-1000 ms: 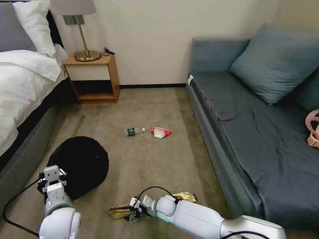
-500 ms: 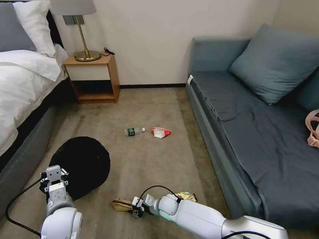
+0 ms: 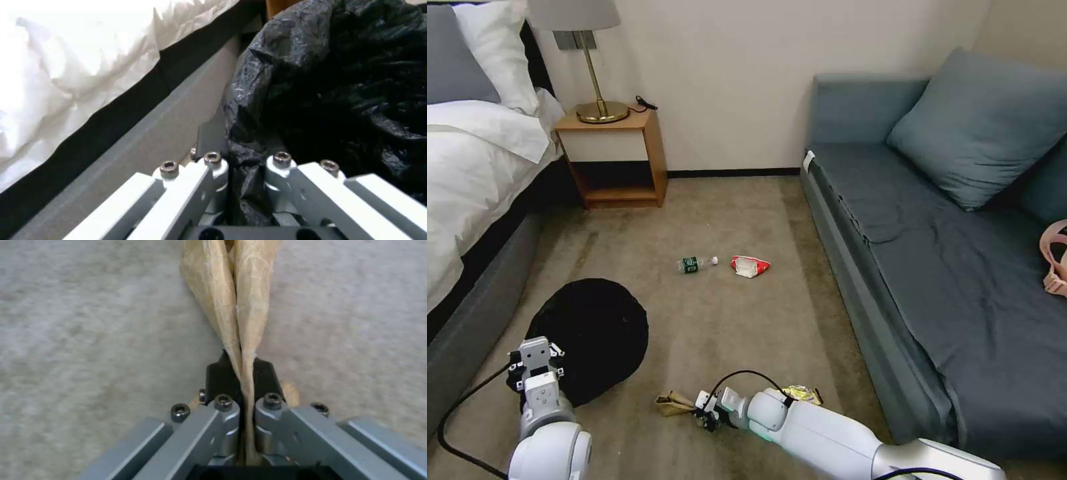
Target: Pick up the trash bin, then pick up the garbage on the floor and place it into the trash bin.
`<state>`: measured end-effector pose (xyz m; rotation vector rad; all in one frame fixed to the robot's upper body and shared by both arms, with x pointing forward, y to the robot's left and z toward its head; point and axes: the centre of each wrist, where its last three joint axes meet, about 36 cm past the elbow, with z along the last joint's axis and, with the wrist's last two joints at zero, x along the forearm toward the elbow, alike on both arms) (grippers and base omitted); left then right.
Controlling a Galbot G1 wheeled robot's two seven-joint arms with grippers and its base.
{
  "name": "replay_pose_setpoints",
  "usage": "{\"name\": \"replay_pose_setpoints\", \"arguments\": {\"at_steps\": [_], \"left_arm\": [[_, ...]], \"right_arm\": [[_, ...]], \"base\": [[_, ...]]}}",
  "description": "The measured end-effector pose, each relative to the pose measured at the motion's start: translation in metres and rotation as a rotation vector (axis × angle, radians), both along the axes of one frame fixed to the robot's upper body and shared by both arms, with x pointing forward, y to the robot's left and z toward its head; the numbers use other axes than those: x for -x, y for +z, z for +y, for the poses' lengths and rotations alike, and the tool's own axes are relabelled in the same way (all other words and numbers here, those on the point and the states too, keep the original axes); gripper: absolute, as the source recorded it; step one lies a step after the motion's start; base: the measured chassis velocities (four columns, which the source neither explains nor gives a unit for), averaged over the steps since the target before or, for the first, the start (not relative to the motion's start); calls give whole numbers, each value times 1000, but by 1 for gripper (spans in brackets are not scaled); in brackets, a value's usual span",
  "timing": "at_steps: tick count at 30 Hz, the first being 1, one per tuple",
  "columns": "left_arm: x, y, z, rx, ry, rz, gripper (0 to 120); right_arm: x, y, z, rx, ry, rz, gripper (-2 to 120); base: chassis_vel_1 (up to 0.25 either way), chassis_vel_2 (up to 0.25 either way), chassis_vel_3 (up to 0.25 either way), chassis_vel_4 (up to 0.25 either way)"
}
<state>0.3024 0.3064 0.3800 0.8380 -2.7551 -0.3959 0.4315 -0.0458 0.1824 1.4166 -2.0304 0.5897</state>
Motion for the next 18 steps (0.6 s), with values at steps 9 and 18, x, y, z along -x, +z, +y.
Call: {"name": "replay_pose_setpoints", "arguments": {"at_steps": [9,18], "left_arm": [[5,-3,4,-7,-4,3,4],[5,3,13,-39,-22,-10,4]], "right_arm": [[-33,14,-17,-28,-107,-52,0],[-130,100,-29,-221,-350,-191,0]], "base": [[0,0,0,0],[0,0,0,0]]}}
